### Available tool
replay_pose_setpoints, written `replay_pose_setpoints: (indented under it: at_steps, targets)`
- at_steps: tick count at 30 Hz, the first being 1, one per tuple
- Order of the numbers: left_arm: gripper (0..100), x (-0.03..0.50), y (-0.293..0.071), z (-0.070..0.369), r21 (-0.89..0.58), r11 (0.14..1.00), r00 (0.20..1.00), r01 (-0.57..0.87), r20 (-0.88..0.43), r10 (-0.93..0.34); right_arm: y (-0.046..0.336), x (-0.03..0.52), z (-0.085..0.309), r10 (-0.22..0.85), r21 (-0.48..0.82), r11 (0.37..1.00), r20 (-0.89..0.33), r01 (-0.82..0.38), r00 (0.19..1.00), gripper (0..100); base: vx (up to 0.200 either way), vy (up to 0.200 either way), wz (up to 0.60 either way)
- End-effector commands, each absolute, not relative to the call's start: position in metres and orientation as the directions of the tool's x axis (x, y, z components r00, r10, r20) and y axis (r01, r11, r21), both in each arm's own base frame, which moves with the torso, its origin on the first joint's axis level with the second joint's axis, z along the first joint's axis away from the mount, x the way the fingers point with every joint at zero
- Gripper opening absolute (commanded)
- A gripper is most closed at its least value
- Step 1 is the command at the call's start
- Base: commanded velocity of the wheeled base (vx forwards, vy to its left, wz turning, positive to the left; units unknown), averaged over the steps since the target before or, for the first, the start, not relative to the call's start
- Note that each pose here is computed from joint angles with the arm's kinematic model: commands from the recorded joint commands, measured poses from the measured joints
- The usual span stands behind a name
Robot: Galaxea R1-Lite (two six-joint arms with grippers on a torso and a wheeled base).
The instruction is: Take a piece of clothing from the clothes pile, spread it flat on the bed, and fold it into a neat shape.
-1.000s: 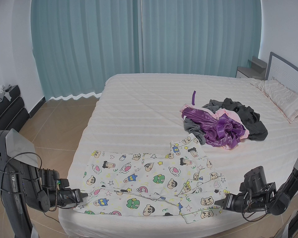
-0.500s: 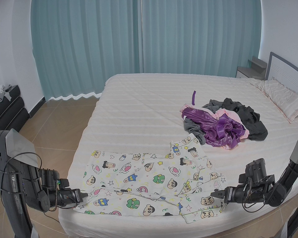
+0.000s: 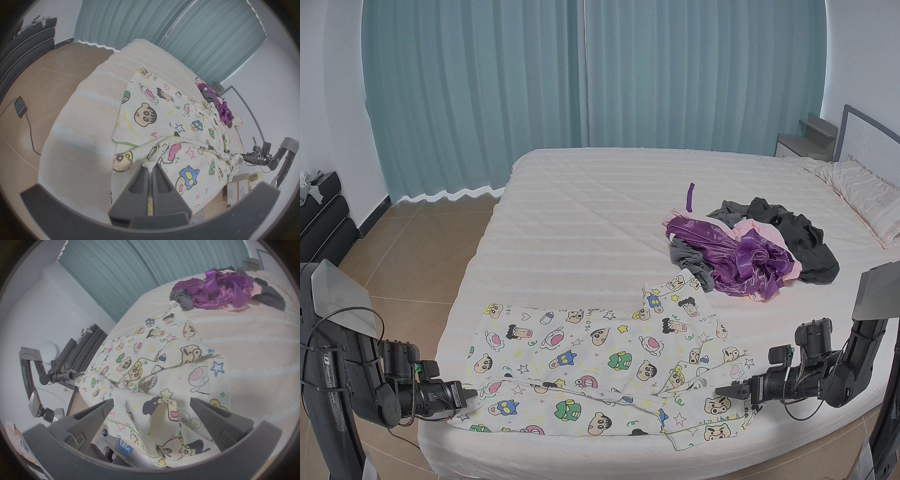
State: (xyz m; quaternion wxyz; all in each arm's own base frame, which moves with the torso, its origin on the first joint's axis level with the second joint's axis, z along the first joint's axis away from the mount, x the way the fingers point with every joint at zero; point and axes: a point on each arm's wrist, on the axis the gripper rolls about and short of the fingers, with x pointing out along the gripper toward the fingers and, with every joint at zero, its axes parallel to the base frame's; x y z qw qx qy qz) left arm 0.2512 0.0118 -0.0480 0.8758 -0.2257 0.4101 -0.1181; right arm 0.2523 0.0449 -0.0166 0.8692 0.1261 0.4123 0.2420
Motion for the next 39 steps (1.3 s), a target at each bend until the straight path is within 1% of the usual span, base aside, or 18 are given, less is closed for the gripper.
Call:
replay_pose_setpoints:
  at_steps: [1,4,11,12,16,22,25,26,27,29,36,39]
  targets:
    - [0,0.251,0.012,-0.048,-0.493,0.87,0.635,0.02,-0.666,-0.392,0.033,0.251,-0.036,0.557,0.455,0.83,-0.659,-0.323,0.505,100,0.0,0.0,0.0]
    - [0,0.251,0.012,-0.048,-0.493,0.87,0.635,0.02,-0.666,-0.392,0.03,0.248,-0.034,0.604,0.482,0.797,-0.626,-0.364,0.493,100,0.0,0.0,0.0]
    - [0,0.251,0.012,-0.048,-0.493,0.87,0.635,0.02,-0.666,-0.392,0.032,0.25,-0.051,0.614,0.47,0.789,-0.635,-0.395,0.469,100,0.0,0.0,0.0]
    - [0,0.251,0.012,-0.048,-0.493,0.87,0.635,0.02,-0.666,-0.392,0.032,0.25,-0.053,0.613,0.47,0.789,-0.636,-0.396,0.468,0,0.0,0.0,0.0]
    - [0,0.251,0.012,-0.048,-0.492,0.87,0.636,0.021,-0.665,-0.391,0.032,0.252,-0.057,0.616,0.467,0.787,-0.627,-0.402,0.477,0,0.0,0.0,0.0]
    - [0,0.251,0.012,-0.048,-0.49,0.872,0.636,0.017,-0.668,-0.387,0.028,0.257,-0.053,0.613,0.464,0.79,-0.596,-0.399,0.52,0,0.0,0.0,0.0]
    - [0,0.251,0.012,-0.049,-0.488,0.873,0.635,0.014,-0.67,-0.385,0.028,0.26,-0.05,0.613,0.475,0.789,-0.571,-0.389,0.546,0,0.0,0.0,0.0]
    - [0,0.25,0.012,-0.049,-0.486,0.874,0.636,0.01,-0.671,-0.381,0.028,0.264,-0.047,0.613,0.485,0.787,-0.542,-0.383,0.574,0,0.0,0.0,0.0]
    - [0,0.25,0.012,-0.049,-0.486,0.874,0.636,0.01,-0.671,-0.381,0.028,0.264,-0.047,0.613,0.485,0.787,-0.542,-0.383,0.574,0,0.0,0.0,0.0]
    - [0,0.249,0.013,-0.048,-0.485,0.874,0.633,0.006,-0.675,-0.379,0.029,0.267,-0.044,0.609,0.495,0.785,-0.51,-0.372,0.607,0,0.0,0.0,0.0]
    - [0,0.247,0.014,-0.048,-0.486,0.874,0.633,-0.007,-0.678,-0.372,0.029,0.269,-0.05,0.607,0.501,0.786,-0.513,-0.362,0.607,0,0.0,0.0,0.0]
    - [0,0.249,0.015,-0.047,-0.502,0.864,0.642,-0.049,-0.678,-0.358,0.03,0.272,-0.054,0.597,0.496,0.793,-0.512,-0.355,0.618,0,0.0,0.0,0.0]
